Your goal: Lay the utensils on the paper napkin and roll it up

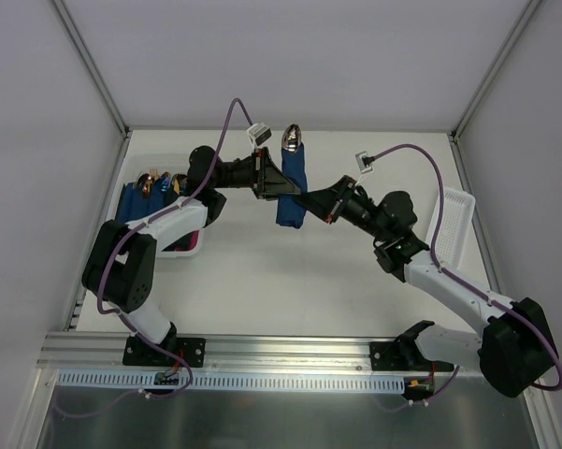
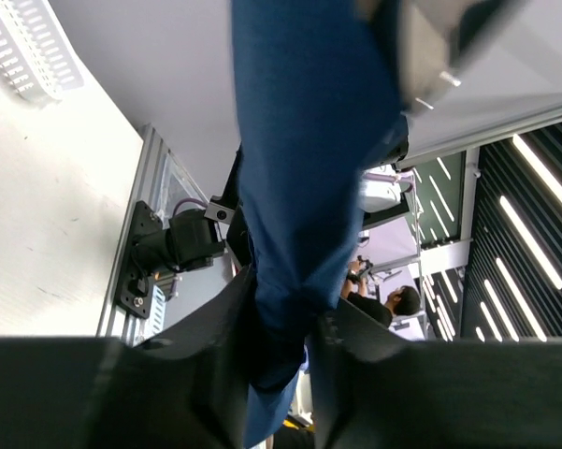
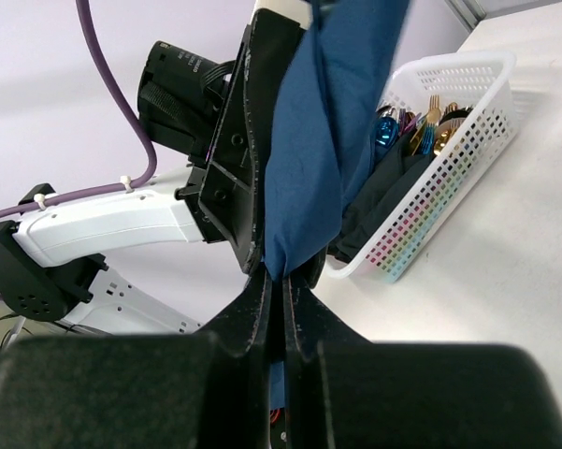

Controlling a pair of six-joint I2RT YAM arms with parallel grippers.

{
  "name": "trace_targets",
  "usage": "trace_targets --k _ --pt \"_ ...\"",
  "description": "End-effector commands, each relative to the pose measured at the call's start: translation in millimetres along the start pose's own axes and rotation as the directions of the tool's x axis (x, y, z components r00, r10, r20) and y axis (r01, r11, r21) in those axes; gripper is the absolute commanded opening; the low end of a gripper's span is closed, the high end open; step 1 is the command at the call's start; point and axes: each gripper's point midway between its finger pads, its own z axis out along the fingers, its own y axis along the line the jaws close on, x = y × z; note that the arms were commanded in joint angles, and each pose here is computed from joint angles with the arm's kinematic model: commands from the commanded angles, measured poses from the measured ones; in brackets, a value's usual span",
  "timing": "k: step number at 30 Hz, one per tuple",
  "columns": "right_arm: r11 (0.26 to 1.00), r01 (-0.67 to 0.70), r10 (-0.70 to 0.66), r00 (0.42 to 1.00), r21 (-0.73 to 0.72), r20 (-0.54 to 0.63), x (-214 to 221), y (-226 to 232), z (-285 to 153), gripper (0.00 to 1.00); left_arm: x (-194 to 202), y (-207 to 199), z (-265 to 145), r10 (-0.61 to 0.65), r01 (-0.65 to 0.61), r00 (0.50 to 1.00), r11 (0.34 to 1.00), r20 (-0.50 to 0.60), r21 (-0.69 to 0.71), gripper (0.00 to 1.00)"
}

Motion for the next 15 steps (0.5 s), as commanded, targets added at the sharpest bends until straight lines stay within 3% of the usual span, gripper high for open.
trace_targets --k 1,2,7,15 --pt "0.996 0.062 -0.060 0.998 -0.064 0.022 -7 21 -2 0.00 -7 -26 2 0.117 -0.117 0.993 0.991 0.018 0.057 0.21" --pt "0.996 0.063 -0.062 0.998 -0.063 0.023 -7 21 -2 0.00 -7 -25 2 0.117 -0.118 0.993 0.992 0.018 0.053 0.14" --pt "0.996 0.069 -0.068 0.997 -0.064 0.021 -7 23 -1 0.00 -5 -21 1 0.116 -0.116 0.993 0.992 0.010 0.042 0.01" --pt "0.996 0.081 -0.082 0.996 -0.043 -0.022 2 20 -3 0.07 -10 -16 -9 0.126 -0.126 0.991 0.992 0.040 0.016 0.00"
